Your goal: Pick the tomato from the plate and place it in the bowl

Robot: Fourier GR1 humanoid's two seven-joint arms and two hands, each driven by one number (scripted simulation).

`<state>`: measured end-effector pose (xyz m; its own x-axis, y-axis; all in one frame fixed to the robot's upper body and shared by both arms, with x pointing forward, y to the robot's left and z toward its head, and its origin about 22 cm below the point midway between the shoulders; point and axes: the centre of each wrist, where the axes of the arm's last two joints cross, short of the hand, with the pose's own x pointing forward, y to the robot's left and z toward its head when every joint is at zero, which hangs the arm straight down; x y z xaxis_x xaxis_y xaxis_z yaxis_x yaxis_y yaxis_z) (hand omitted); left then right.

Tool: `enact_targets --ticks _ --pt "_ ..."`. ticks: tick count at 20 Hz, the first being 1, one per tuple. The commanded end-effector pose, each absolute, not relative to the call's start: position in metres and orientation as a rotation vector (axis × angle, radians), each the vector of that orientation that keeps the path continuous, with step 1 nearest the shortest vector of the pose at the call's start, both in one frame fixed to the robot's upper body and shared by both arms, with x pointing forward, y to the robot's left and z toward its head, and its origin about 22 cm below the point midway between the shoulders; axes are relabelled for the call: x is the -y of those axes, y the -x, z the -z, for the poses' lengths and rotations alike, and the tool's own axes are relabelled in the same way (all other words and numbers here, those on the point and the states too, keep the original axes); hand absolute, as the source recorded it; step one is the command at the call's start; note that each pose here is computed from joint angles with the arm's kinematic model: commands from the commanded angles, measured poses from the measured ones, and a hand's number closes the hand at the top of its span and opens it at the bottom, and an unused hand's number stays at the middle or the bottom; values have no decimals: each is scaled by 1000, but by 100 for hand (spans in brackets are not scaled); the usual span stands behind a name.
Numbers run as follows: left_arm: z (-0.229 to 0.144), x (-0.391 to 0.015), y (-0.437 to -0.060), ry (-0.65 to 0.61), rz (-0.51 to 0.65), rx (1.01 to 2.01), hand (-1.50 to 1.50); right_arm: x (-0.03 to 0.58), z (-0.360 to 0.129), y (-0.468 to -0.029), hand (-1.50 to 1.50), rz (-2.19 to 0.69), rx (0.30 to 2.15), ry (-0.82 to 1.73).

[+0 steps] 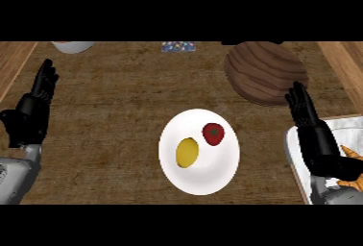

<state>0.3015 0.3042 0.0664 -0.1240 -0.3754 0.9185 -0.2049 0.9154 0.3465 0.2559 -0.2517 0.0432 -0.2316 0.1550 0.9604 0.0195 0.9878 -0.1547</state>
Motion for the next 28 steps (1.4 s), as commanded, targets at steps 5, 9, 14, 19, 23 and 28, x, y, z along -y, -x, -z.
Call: enact_targets --ticks 5,9,14,19,23,28 --pt "-91 -278 -316 -289 118 1835 0 128 -68 -231 -150 -735 1786 -799" --pt "-82 -288 -305 -234 11 1806 0 114 -49 -234 -150 -897 2116 -589" --pt "-86 -329 -300 -251 -36 1789 0 145 -29 -210 -150 -1074 2205 -681" --pt "-70 -338 -287 -236 -39 1769 0 185 -81 -226 -150 -1282 2232 -408" --pt "-92 -332 -288 -225 -43 1761 0 198 -113 -232 -150 -1377 2188 -161" --pt "-92 -333 -297 -240 -31 1776 0 221 -158 -243 -150 -1675 1946 81"
